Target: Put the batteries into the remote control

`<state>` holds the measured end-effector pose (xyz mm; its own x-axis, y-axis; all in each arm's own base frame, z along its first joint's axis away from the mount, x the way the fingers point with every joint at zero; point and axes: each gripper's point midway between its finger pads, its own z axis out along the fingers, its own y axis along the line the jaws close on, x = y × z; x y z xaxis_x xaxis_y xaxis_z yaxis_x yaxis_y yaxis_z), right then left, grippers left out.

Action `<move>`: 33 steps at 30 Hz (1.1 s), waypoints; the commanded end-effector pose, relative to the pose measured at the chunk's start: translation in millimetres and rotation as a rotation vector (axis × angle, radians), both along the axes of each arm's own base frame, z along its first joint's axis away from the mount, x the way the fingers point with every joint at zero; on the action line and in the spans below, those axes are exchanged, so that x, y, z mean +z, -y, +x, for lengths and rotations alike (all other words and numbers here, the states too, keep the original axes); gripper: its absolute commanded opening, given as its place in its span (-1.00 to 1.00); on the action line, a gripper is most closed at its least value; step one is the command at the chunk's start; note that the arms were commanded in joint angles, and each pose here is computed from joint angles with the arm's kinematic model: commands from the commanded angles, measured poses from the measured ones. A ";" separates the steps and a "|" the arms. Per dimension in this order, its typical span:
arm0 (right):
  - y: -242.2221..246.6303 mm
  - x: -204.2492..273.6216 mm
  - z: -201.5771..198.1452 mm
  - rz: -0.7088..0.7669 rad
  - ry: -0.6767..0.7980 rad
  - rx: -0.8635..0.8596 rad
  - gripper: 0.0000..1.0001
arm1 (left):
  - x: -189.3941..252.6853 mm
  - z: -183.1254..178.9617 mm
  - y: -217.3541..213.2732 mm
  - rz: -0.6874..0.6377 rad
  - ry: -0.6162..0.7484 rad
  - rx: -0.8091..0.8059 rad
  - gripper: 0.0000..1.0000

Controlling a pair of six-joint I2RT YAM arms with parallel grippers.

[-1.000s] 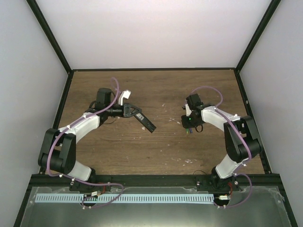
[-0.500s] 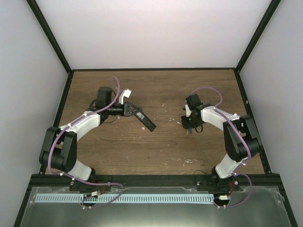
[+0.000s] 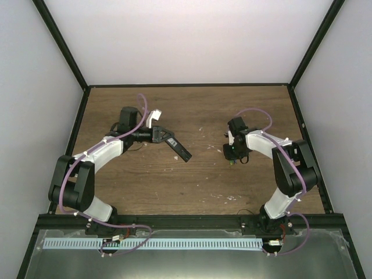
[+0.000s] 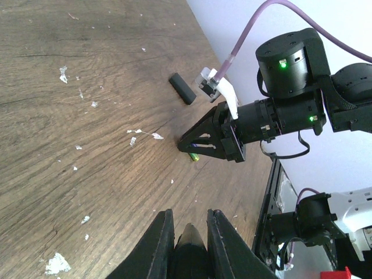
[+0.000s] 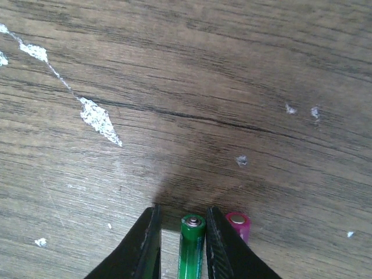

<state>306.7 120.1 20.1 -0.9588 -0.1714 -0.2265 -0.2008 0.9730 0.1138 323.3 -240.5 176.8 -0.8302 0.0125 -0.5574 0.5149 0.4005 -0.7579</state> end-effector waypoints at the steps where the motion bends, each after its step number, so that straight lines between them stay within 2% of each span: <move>1: -2.5 -3.2 -1.4 -0.007 -0.025 -0.001 -0.65 | 7.7 3.4 2.4 -0.004 0.032 -0.014 -1.00; 11: -1.7 1.7 -0.1 -0.015 -0.017 0.015 -0.85 | 10.3 1.4 5.5 -0.046 0.020 -0.026 -1.00; 16: -10.3 9.6 2.3 0.032 0.004 0.042 -0.98 | 9.9 0.4 4.9 -0.047 0.019 -0.025 -1.00; 21: -31.1 31.7 11.3 0.124 0.074 0.114 -0.99 | 5.1 -2.7 4.7 -0.063 -0.002 -0.020 -1.00; 25: -59.2 73.8 20.2 0.280 0.191 0.201 -0.99 | 3.8 -5.2 5.3 -0.094 -0.019 -0.014 -1.00; 33: -111.7 198.8 16.6 0.626 0.495 0.438 -0.99 | 9.4 -9.1 8.0 -0.136 -0.022 -0.037 -1.00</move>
